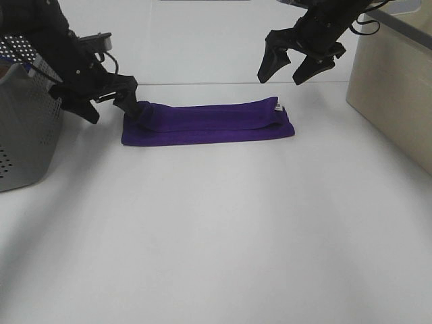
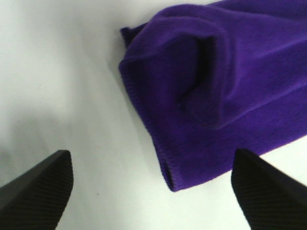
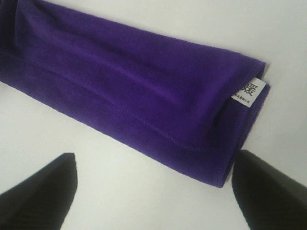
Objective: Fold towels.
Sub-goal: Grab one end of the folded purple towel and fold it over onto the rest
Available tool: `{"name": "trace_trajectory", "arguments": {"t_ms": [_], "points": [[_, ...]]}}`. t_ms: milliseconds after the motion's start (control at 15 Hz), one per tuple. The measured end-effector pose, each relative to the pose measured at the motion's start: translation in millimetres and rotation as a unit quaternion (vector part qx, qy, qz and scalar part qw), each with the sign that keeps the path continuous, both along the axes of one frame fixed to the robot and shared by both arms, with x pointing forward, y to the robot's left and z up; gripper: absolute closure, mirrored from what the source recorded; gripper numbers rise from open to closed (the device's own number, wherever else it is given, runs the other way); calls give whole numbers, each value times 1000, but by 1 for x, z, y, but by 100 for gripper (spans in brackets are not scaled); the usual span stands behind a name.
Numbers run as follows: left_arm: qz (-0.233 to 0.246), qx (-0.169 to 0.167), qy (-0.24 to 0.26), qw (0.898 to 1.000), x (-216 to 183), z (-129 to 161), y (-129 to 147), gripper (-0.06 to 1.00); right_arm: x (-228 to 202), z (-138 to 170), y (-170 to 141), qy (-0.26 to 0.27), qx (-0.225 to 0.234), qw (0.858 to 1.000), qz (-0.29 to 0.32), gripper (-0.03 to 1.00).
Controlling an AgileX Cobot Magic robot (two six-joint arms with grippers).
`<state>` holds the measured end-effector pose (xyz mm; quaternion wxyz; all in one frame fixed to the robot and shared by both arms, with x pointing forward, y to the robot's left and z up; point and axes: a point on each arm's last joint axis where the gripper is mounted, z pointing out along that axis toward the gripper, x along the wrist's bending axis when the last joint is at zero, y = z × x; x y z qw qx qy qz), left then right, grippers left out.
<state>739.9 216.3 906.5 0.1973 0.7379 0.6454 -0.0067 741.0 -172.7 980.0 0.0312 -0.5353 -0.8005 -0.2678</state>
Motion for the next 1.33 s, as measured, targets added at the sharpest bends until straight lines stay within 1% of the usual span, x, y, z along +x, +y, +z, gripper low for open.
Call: {"name": "trace_trajectory", "arguments": {"t_ms": [67,133,400,467,533,933,1133,1333], "points": [[6,-4,7,1000,1,-5,5,12,0,0,0,1,-1,1000,1,11],[13,-19,20,1000,1,-12,9,12,0,0,0,2,-1,1000,0,11],[9,-58,52,997,-1,-23,17,12,0,0,0,5,0,1000,-6,11],[8,-68,54,996,-1,-24,16,12,0,0,0,5,0,1000,-6,11],[9,-87,56,995,0,-28,15,13,0,0,0,5,0,1000,-6,11],[22,-133,58,989,6,-35,8,14,0,0,0,5,-1,1000,-6,11],[18,-143,56,988,6,-39,-5,17,0,0,0,5,-1,1000,-6,11],[5,-141,33,989,6,-44,-38,23,-2,-1,0,12,-1,1000,-2,11]]}}
